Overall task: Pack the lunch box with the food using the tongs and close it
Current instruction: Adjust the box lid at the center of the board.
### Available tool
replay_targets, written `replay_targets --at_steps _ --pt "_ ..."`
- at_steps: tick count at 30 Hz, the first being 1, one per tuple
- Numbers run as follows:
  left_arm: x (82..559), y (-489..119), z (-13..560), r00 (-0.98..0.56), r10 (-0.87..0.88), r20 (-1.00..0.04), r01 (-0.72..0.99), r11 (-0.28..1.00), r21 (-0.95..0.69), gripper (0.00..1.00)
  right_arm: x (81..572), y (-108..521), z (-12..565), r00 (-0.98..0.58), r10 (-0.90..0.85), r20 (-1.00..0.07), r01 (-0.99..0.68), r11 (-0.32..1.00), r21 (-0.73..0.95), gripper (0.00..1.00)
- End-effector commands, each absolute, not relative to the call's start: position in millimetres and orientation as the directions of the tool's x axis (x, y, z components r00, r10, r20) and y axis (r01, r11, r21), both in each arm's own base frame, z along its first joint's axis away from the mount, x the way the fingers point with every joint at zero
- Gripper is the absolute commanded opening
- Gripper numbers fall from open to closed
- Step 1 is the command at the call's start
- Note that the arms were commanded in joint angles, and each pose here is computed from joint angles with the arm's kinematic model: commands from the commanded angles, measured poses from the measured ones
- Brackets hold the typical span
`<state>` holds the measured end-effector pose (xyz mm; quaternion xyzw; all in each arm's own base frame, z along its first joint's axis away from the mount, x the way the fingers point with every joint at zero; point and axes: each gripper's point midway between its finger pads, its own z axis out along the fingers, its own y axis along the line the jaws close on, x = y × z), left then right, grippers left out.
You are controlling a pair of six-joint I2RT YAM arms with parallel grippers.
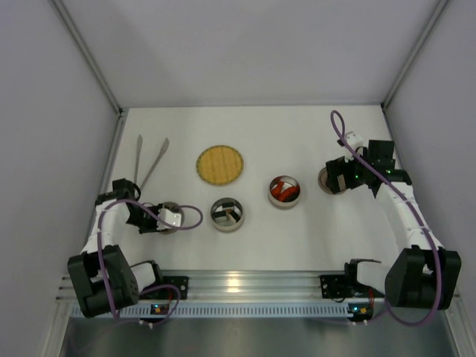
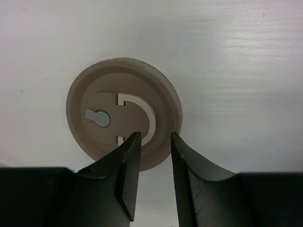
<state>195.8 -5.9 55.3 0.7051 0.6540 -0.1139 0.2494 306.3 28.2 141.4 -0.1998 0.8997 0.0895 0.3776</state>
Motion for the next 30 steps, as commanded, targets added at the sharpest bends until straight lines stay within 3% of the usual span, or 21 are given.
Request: replay_targets --at_steps 1,12,21,30 --pt "219.0 -15.2 60.0 0.246 0.835 -0.492 0.929 -0.057 0.367 0.37 318.3 34.2 157.9 -0.592 -0.305 -0.746 -0.447 0.895 -0.012 0.99" --pt "239.8 -10.9 45.8 0.3 0.848 -0.436 0.871 -0.056 0.488 0.55 319.3 32.4 153.8 -0.601 -0.306 -0.738 -0.44 0.898 -0.014 0.99" --pt "230.6 -9.6 29.4 0.331 0.843 -0.424 0.891 -0.131 0.435 0.57 321.3 29.8 156.8 -0.597 -0.311 -0.739 -0.433 0.901 -0.029 0.99" --pt "216.5 -5.0 19.4 0.288 0.846 -0.448 0.939 -0.157 0.307 0.51 323.7 29.9 156.3 -0.603 -0.306 -0.737 -0.431 0.902 -0.023 0.99"
